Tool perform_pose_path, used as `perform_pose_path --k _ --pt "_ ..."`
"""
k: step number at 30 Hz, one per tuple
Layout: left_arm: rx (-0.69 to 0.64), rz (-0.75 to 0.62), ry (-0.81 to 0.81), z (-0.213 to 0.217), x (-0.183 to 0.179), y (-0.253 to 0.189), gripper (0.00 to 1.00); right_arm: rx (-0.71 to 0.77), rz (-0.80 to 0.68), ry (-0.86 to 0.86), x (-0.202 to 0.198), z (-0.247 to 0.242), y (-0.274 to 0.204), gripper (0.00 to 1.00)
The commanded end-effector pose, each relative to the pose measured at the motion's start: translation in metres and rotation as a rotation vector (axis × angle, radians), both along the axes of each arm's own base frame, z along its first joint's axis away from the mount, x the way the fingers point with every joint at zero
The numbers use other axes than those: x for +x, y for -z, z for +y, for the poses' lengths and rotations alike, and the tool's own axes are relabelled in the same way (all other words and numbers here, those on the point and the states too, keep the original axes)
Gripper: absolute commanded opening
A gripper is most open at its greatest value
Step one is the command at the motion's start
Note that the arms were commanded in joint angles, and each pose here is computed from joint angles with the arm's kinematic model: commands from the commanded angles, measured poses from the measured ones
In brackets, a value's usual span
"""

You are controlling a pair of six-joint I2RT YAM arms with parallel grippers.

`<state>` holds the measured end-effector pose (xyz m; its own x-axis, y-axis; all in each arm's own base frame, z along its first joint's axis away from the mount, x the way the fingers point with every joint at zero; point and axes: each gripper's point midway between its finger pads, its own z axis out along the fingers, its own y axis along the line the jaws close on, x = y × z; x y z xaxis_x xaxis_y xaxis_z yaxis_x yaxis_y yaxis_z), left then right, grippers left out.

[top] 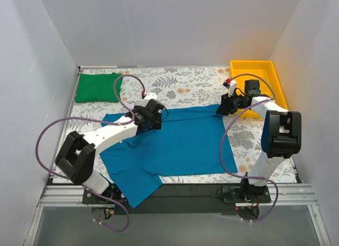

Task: Fold and stack the t-shirts
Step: Fold the tshirt

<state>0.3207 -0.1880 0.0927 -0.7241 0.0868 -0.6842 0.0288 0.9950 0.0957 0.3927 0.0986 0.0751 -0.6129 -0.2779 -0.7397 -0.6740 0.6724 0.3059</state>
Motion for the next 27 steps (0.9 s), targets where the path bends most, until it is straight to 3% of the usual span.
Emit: perform_pose_path --k 1,11,27 --pt "-0.174 -0.095 -0.062 -0.001 -0.010 -0.039 0.71 0.017 -0.028 -0.018 0.002 0.003 -0.010 0.45" --pt "-0.585 -0.162 -0.136 0.015 -0.048 -0.075 0.87 0.023 -0.033 -0.021 0.002 0.004 -0.013 0.45" --pt "-0.919 -0.067 -0.332 0.058 -0.071 -0.040 0.89 0.037 -0.031 -0.029 0.001 0.006 -0.014 0.45"
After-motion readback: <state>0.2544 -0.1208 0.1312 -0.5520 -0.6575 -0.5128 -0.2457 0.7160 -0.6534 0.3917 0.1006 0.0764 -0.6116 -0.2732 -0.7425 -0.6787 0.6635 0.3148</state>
